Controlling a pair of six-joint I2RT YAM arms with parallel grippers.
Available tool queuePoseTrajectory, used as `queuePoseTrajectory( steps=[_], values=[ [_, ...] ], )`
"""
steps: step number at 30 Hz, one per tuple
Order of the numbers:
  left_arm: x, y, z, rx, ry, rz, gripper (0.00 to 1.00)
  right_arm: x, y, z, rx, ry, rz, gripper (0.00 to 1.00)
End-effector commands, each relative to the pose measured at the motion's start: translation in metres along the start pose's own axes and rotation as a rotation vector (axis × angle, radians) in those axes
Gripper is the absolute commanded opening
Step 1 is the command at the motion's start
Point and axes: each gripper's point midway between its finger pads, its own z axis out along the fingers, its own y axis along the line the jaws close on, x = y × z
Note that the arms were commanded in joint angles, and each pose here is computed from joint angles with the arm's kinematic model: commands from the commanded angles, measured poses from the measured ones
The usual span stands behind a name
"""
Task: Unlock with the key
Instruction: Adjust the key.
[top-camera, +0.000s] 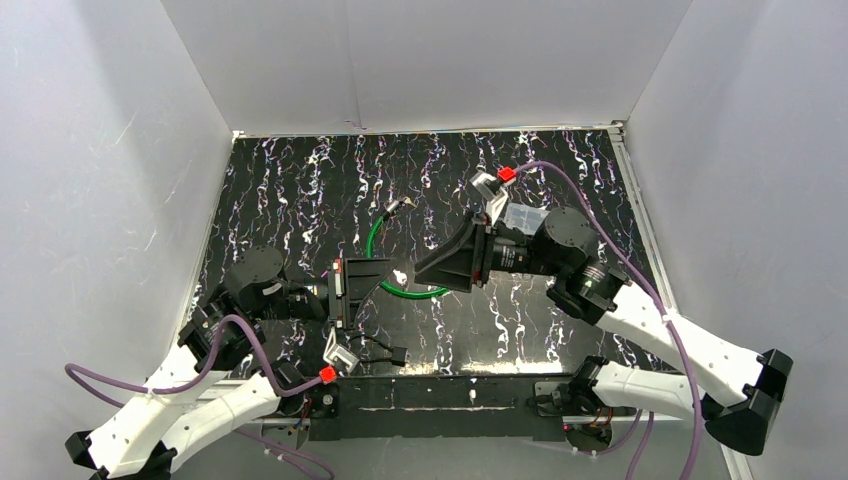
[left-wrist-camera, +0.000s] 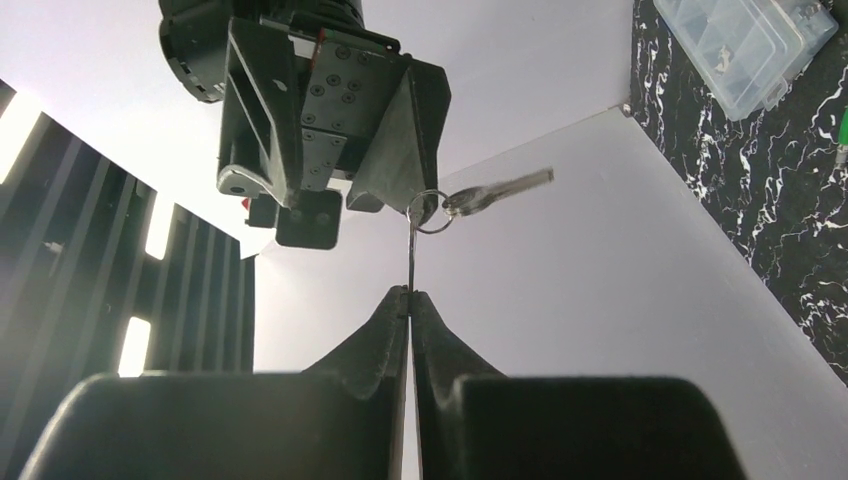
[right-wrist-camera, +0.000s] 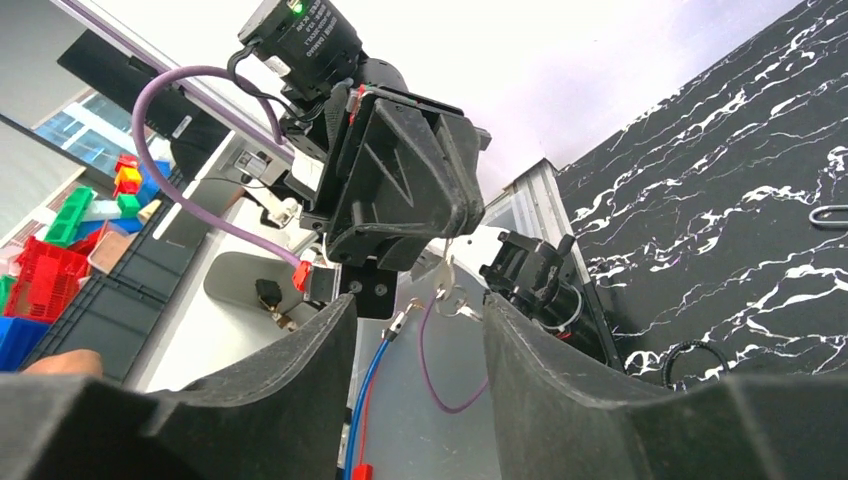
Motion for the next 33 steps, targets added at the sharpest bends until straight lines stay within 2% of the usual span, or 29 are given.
queuePoseTrajectory(
  steps=[1, 6, 14, 17, 21, 25, 32, 33],
  values=[
    [-0.003, 0.025, -0.002, -0.038, 0.007, 0.381, 0.00, -0.011, 0.013, 0.006, -0.097, -0.024, -0.021, 0.54],
    [0.000, 0.025, 0.000, -0.036, 0.016, 0.376, 0.00, -0.013, 0.010, 0.015, -0.122, -0.020, -0.004, 0.40],
    [0.006, 0.021, 0.002, -0.023, 0.039, 0.375, 0.00, -0.009, 0.006, 0.021, -0.145, 0.006, 0.044, 0.35],
    [0.010, 0.020, 0.004, -0.017, 0.050, 0.375, 0.00, -0.008, 0.003, 0.023, -0.147, 0.018, 0.068, 0.30],
    [0.012, 0.018, 0.004, -0.008, 0.061, 0.378, 0.00, -0.008, 0.001, 0.025, -0.166, 0.030, 0.092, 0.20],
    [0.013, 0.016, 0.005, 0.001, 0.068, 0.381, 0.00, -0.008, -0.002, 0.026, -0.171, 0.040, 0.119, 0.01],
    [0.017, 0.015, 0.002, 0.006, 0.088, 0.362, 0.00, -0.014, -0.012, 0.015, -0.137, 0.007, 0.162, 0.01],
    [0.018, 0.016, 0.002, 0.002, 0.092, 0.344, 0.09, -0.014, -0.014, 0.012, -0.117, 0.005, 0.156, 0.01]
  ],
)
